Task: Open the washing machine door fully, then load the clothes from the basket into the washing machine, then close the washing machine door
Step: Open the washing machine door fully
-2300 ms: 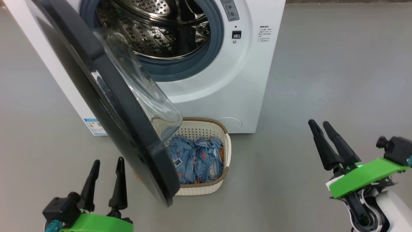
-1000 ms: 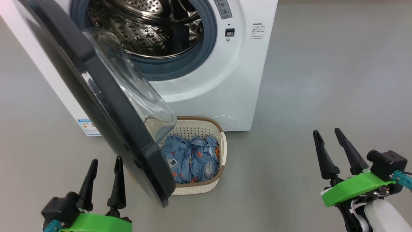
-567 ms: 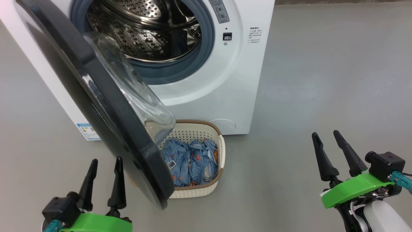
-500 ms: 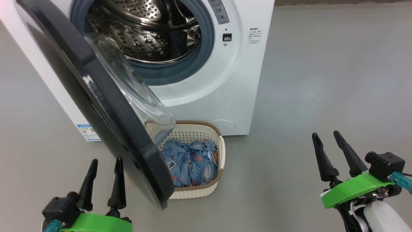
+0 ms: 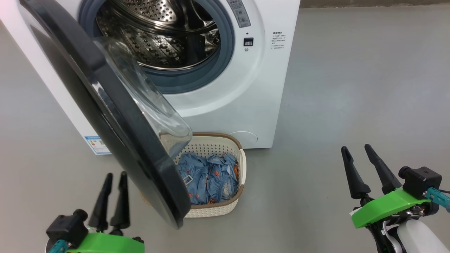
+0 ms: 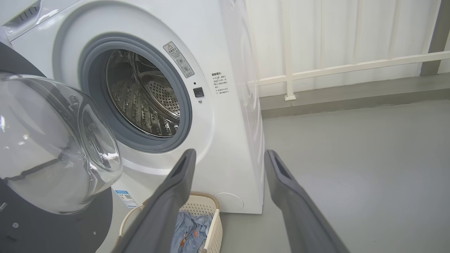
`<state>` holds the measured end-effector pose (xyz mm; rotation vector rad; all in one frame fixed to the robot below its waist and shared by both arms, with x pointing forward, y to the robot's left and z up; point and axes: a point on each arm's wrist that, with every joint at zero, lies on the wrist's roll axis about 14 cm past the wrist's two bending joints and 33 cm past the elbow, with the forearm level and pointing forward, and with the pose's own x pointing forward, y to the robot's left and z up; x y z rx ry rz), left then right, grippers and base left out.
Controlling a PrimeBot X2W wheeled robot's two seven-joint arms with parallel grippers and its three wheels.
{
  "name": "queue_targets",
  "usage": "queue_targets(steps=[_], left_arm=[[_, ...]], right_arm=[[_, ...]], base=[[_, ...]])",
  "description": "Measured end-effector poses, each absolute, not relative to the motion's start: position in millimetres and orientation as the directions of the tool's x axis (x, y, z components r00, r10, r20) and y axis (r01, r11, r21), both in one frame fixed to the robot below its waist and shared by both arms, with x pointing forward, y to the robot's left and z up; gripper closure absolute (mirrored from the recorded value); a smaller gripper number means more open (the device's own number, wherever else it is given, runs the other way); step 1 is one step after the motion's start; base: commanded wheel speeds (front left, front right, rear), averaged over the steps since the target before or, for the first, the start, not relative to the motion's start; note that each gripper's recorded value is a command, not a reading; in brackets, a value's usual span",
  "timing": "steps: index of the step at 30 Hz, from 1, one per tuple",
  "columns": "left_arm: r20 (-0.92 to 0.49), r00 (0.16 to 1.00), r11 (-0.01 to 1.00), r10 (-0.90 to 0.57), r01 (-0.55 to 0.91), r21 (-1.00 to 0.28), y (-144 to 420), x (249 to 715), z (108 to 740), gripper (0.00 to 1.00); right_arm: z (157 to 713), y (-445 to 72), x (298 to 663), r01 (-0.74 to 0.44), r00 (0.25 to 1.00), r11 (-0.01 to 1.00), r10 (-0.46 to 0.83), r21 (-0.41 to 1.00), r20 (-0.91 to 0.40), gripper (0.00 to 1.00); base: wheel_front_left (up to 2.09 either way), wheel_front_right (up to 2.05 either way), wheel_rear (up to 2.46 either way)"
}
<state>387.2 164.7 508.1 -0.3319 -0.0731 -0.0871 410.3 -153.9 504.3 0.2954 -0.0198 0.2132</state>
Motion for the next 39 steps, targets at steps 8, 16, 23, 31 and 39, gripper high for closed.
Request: queue_targets(steps=[8,16,23,31,39], left_arm=[[0.157,0.987,0.941,-0.043,0.092,-0.325,173.4,389.9,530.7,1.0],[0.336,0.941,0.957,-0.041,0.133,-0.257,175.5,387.9,589.7,1.0],[0.555,0.819,0.931,-0.147,0.304,-0.202,135.4,362.8,665.1,1.0],[0.526,0.799,0.869,-0.29,0.45,-0.205,86.8,351.1,656.9,1.0],[0.377,0.841,0.818,-0.389,0.503,-0.28,54.8,361.1,610.7,1.0]], right_arm=[[501.2,-152.6,411.5,-0.212,0.977,0.934,0.209,0.288,0.042,0.0],[495.9,-147.0,415.0,-0.219,0.975,0.93,0.22,0.297,0.029,0.0],[498.6,-143.5,414.7,-0.226,0.973,0.927,0.226,0.3,0.036,0.0],[497.1,-144.3,414.5,-0.218,0.975,0.922,0.219,0.319,0.033,0.0],[490.2,-145.7,413.6,-0.2,0.978,0.921,0.207,0.334,0.017,0.0]], base=[[0.0,0.0,0.0],[0.0,0.0,0.0],[0.0,0.0,0.0],[0.0,0.0,0.0],[0.0,0.0,0.0]])
